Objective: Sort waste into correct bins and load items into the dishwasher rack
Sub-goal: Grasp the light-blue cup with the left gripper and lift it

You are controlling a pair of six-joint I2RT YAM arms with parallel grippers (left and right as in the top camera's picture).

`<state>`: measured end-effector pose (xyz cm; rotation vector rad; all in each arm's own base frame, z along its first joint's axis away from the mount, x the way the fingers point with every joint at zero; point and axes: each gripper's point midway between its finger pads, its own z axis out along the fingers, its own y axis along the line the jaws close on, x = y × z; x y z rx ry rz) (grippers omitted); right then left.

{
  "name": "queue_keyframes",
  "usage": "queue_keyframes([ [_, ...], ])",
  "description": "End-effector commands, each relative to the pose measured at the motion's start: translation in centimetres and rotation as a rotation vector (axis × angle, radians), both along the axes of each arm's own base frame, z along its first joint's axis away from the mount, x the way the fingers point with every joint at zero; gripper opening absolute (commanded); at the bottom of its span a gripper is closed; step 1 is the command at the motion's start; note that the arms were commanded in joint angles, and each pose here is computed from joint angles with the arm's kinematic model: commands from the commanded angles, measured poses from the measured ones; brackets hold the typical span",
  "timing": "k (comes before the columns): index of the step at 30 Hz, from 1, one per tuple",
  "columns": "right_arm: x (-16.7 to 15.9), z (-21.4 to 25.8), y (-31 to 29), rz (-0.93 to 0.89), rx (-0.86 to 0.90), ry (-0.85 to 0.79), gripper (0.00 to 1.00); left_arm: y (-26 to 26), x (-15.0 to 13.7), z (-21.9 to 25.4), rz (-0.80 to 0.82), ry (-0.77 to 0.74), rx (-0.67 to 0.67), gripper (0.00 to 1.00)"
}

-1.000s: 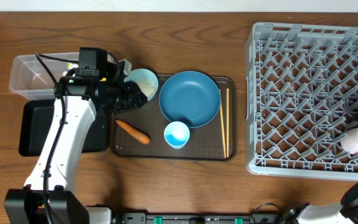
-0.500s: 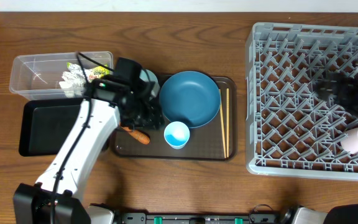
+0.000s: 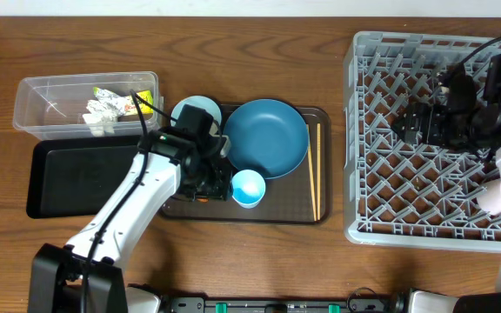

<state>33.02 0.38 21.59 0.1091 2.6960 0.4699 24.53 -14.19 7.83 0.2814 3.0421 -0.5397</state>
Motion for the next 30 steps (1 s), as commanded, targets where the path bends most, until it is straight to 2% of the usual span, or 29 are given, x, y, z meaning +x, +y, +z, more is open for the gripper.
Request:
queue_keyframes([
  [1, -0.1, -0.1, 0.2, 0.020, -0.010, 0.003, 0.99, -0.2, -0.2, -1.0, -0.022, 0.009, 0.016, 0.46],
  [9, -0.4, -0.3, 0.1, 0.016, -0.018, 0.019, 0.98, -1.5, -0.3, -2.0, -0.067, 0.014, 0.019, 0.44],
  [11, -0.4, -0.3, 0.1, 0.016, -0.018, 0.019, 0.98, -1.6, -0.1, -2.0, -0.069, 0.004, 0.015, 0.30],
  [13, -0.5, -0.3, 0.1, 0.017, -0.017, 0.021, 0.98, -1.8, 0.3, -1.9, -0.044, -0.005, 0.009, 0.23],
  [15, -0.5, -0.3, 0.1, 0.016, -0.017, 0.023, 0.98, -2.0, 0.7, -1.8, -0.016, -0.012, 0.002, 0.19],
  [16, -0.5, -0.3, 0.1, 0.016, -0.017, 0.023, 0.99, -2.0, 0.8, -1.8, -0.010, -0.015, 0.000, 0.14],
  [20, -0.5, -0.4, -0.1, 0.013, -0.029, 0.024, 0.99, -1.9, 0.6, -1.8, -0.005, -0.004, 0.003, 0.07],
  [26, -0.5, -0.5, -0.4, 0.006, -0.045, 0.027, 0.99, -1.1, -1.0, -1.6, -0.002, 0.068, 0.032, 0.06],
  [30, -0.5, -0.5, -0.4, 0.007, -0.045, 0.027, 0.99, -0.7, -0.4, 0.7, 0.031, 0.053, 0.002, 0.06],
])
